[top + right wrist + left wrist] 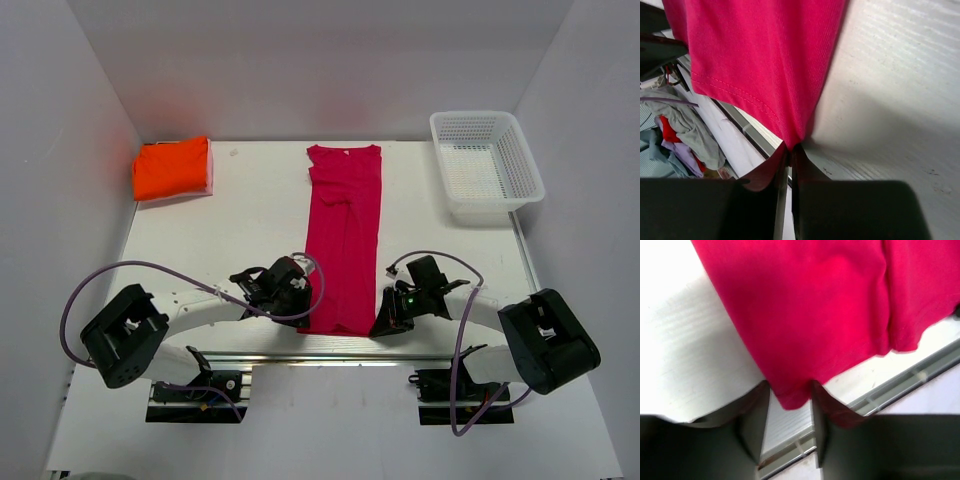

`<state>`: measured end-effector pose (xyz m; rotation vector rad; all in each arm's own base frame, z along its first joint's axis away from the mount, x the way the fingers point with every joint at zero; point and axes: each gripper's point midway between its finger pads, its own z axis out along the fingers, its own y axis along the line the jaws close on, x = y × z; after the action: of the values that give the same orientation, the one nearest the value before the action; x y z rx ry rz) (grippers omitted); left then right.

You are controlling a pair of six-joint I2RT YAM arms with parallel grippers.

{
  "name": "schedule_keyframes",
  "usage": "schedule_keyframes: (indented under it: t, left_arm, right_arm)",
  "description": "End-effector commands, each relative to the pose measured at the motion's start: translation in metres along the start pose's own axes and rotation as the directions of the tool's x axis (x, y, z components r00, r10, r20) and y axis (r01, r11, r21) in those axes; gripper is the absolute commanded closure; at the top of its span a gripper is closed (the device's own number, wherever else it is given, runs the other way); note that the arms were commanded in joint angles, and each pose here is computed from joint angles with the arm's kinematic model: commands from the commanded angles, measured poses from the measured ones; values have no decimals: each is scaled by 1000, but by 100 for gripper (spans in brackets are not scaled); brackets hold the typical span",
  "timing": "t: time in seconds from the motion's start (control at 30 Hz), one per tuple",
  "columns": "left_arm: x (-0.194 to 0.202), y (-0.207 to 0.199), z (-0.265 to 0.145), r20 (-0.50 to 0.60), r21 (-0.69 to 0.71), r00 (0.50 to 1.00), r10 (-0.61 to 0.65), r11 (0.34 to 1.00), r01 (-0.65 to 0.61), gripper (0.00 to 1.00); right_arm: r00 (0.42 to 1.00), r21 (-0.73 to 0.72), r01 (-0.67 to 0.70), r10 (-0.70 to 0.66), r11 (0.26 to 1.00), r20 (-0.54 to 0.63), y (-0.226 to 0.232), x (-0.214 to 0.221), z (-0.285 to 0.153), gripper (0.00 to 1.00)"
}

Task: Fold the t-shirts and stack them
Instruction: Grab the bottom of the folded rectangular tshirt with both arms

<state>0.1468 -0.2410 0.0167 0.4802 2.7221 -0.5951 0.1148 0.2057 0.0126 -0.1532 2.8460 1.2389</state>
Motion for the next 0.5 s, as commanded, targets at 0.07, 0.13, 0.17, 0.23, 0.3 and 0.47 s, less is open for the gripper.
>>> schedule_keyframes:
  t: [0.07,0.13,0.17,0.23,0.3,0.47]
  left_arm:
    - [87,43,-8,-305,-150,950,-59,989,14,66]
    - [88,44,-7,-313,-156,948,-62,988,13,68]
    - [86,42,-6,-303,-148,951,-59,989,14,72]
    - [84,40,-4,-298,-134,953,-56,991,16,82]
    - [86,41,-4,-305,-139,950,-58,990,16,100]
    - [78,34,-8,-289,-117,956,-52,993,19,100]
  right_arm:
    - [1000,53,0,1,999,-15,-16,12,1,100]
    - [1000,58,-5,6,998,-17,-18,15,0,100]
    - [1000,53,5,-5,999,-10,-17,15,-1,100]
    - [1000,57,1,0,998,-14,-19,18,-1,100]
    - [1000,56,-2,3,998,-14,-20,20,-1,100]
    - [1000,43,28,-27,999,-13,-19,22,-2,100]
